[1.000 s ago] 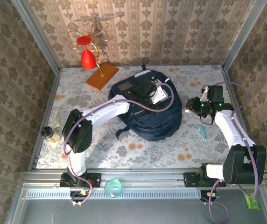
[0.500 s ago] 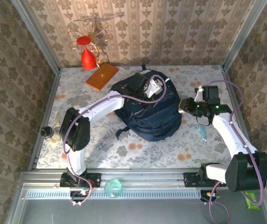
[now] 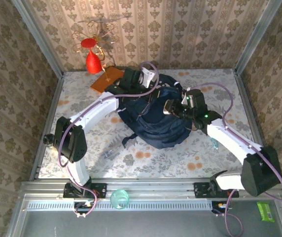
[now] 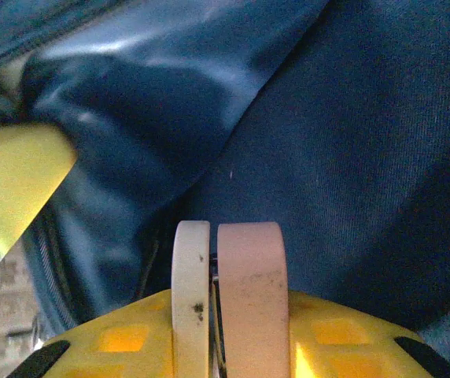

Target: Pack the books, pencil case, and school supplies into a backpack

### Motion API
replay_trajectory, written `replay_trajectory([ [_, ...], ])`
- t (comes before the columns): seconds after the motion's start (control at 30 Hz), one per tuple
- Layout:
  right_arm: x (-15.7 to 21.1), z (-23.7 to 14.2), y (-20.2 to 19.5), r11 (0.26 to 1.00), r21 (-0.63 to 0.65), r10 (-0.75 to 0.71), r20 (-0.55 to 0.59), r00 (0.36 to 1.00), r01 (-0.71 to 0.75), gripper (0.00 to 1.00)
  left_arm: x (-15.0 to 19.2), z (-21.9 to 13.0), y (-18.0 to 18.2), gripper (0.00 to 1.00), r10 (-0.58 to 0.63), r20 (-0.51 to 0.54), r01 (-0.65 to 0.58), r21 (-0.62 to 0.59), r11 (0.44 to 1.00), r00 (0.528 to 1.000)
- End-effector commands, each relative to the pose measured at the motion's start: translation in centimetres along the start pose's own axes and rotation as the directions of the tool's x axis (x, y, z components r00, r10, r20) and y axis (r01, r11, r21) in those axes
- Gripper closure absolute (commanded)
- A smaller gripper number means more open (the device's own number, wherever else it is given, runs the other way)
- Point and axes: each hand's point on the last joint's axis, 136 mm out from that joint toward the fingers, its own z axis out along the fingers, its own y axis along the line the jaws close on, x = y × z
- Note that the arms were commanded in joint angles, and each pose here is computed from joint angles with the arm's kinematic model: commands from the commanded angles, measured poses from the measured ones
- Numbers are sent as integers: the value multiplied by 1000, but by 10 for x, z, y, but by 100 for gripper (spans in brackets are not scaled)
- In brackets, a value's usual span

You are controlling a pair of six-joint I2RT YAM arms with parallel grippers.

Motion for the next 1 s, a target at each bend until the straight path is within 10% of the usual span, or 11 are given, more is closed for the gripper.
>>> replay_trajectory([
  [0.0,-24,23,1,992,22,122,138,983,-126,66,-61,-31,-18,100,18,185,-27,48,998,983],
  [0.33,-20,42,8,996,39,76,109,991,-81,33,-71,-33,-13,100,-18,204,4,68,998,979],
  [0.53,-15,6,10,999,30,-30,82,996,27,32,-64,-31,-6,100,-25,195,15,55,998,980],
  [0.8,-10,-89,-77,844,477,-271,-14,962,244,25,-37,-24,2,100,-50,178,42,52,998,983],
  [0.97,-3,-109,-165,745,649,-109,-107,988,152,16,-31,-21,1,100,-60,176,50,61,997,983],
])
